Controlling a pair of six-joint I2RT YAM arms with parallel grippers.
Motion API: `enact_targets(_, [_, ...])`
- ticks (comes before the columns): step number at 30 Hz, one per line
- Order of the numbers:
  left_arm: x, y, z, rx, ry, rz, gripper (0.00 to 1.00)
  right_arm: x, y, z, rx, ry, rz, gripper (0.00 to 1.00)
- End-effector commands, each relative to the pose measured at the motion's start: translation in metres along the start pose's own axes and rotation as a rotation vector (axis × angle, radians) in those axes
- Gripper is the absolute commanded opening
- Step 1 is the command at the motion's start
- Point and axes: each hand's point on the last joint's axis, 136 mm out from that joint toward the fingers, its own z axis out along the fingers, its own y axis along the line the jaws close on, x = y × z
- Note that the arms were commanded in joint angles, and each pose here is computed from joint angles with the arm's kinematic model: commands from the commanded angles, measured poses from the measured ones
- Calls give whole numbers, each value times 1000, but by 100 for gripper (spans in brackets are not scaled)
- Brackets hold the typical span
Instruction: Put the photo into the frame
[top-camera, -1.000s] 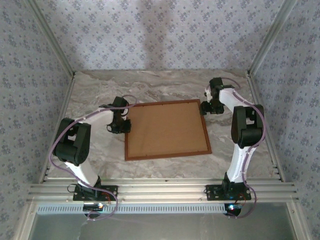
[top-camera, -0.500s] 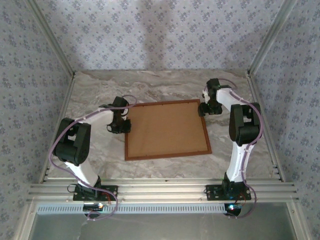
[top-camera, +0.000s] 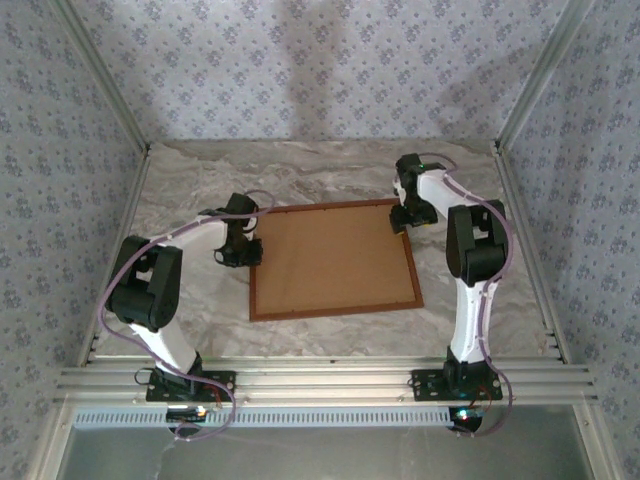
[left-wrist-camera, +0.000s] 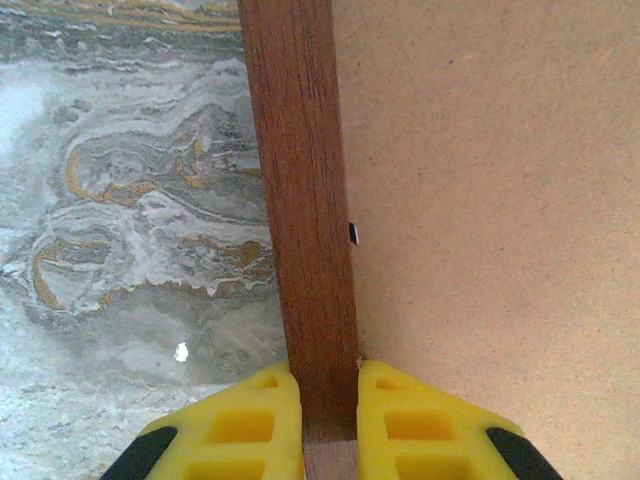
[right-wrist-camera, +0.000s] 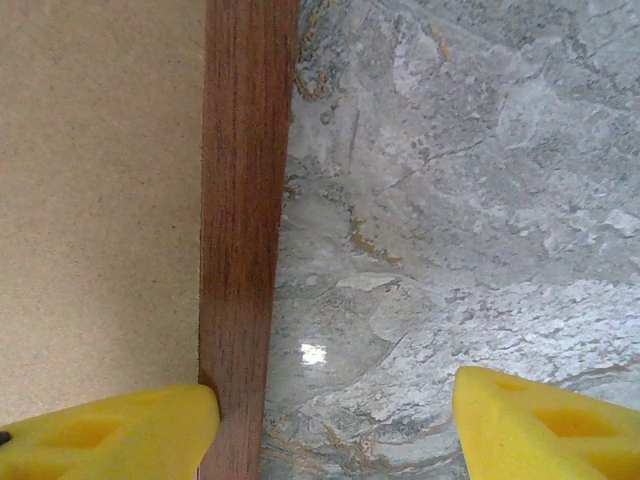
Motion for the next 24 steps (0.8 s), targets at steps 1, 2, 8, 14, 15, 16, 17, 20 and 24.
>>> enact_targets(1, [23, 3, 16, -33, 95, 52, 15, 20, 49, 34, -91, 126, -82, 70])
enact_targets(2, [23, 2, 16, -32, 93, 52, 15, 20, 52, 34, -91, 130, -89, 70])
enact_targets(8, [23, 2, 16, -31, 93, 53, 15, 22, 68, 33, -114, 139, -98, 70])
enact_targets(14, [24, 2, 15, -32, 90, 55, 15, 22, 77, 29, -145, 132, -66, 71])
enact_targets(15, [23, 1, 15, -31, 90, 55, 15, 22, 77, 29, -145, 131, -64, 71])
enact_targets(16, [24, 1, 15, -31, 91, 55, 15, 21, 75, 28, -138, 127, -60, 70])
enact_targets(17, [24, 1, 15, -32, 91, 56, 15, 20, 72, 26, -124, 117, -54, 70])
enact_targets(20, [24, 2, 14, -37, 91, 56, 15, 13, 61, 10, -121, 69, -17, 70])
enact_targets(24, [23, 3, 14, -44, 88, 57, 15, 6, 37, -24, -98, -15, 38, 70])
